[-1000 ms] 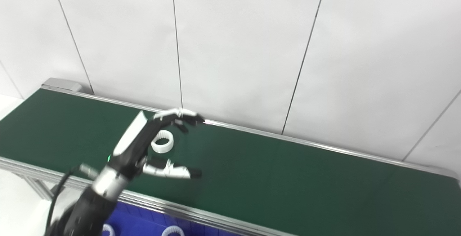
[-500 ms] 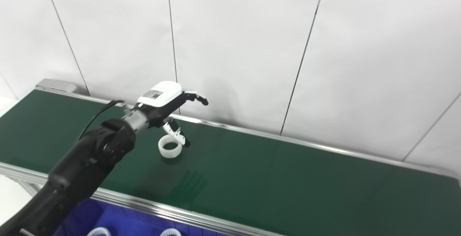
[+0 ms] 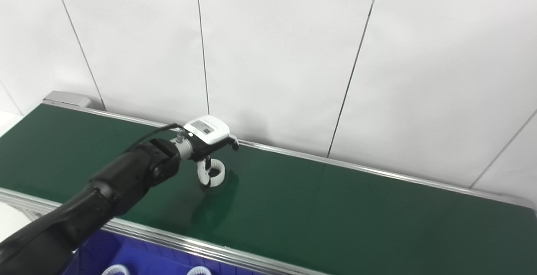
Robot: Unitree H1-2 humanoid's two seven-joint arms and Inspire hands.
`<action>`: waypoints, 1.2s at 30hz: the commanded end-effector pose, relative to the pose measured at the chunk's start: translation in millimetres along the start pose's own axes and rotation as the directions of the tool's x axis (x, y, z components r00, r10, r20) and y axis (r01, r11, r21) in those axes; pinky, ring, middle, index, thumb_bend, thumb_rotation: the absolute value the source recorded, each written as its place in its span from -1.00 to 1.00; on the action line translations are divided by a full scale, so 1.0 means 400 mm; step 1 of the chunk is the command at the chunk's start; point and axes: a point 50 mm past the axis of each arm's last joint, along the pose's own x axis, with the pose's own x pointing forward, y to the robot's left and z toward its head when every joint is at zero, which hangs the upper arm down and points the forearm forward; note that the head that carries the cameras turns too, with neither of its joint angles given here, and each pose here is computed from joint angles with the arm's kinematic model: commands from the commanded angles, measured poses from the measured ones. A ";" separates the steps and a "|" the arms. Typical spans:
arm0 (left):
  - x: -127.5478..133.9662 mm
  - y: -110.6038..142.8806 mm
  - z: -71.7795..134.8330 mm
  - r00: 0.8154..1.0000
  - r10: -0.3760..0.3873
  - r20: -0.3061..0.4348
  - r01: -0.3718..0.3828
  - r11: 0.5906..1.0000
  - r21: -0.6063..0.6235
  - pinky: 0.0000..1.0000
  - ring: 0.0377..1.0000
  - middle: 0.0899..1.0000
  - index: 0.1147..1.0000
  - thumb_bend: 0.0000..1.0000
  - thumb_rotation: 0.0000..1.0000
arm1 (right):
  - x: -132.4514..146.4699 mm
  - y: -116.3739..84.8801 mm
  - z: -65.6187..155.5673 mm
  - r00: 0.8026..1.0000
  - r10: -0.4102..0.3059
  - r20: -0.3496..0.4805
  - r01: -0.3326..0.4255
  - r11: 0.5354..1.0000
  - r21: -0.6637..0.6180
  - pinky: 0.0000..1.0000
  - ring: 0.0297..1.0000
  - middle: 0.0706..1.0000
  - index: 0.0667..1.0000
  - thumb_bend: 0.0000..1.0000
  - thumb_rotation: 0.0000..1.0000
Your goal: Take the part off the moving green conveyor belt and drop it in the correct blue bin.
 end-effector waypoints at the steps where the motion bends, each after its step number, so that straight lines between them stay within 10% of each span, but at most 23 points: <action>1: 0.018 0.079 -0.010 0.997 0.076 -0.016 -0.075 0.996 0.053 0.46 0.54 0.59 0.46 1.00 -0.69 | -0.003 0.054 0.038 0.998 -0.006 0.058 0.003 0.998 0.057 0.50 0.66 0.98 1.00 0.09 1.00; 14: 0.054 -0.002 0.029 0.992 0.116 -0.042 -0.117 0.993 -0.031 0.34 0.37 0.44 0.34 1.00 -0.74 | -0.019 0.065 0.051 0.998 -0.010 0.059 0.006 0.998 0.059 0.47 0.62 0.95 1.00 0.12 1.00; 22: 0.080 -0.045 0.073 0.996 0.087 -0.003 -0.087 0.993 0.085 -0.18 -0.27 -0.11 -0.04 0.11 -0.99 | -0.031 0.072 0.060 0.999 -0.005 0.052 0.002 0.998 0.067 0.43 0.59 0.94 1.00 0.15 1.00; 29: 0.100 -0.018 0.105 1.000 0.016 0.027 -0.015 1.000 -0.017 -0.02 -0.08 -0.18 -0.11 0.05 -1.00 | -0.035 0.082 0.068 0.999 -0.008 0.048 0.004 0.997 0.075 0.41 0.60 0.94 1.00 0.18 1.00; 36: 0.101 -0.005 0.142 0.998 -0.007 0.061 0.006 1.000 0.010 -0.51 -0.48 -0.16 -0.15 0.05 -1.00 | -0.040 0.084 0.074 0.999 -0.008 0.045 0.005 0.997 0.072 0.39 0.57 0.92 1.00 0.21 1.00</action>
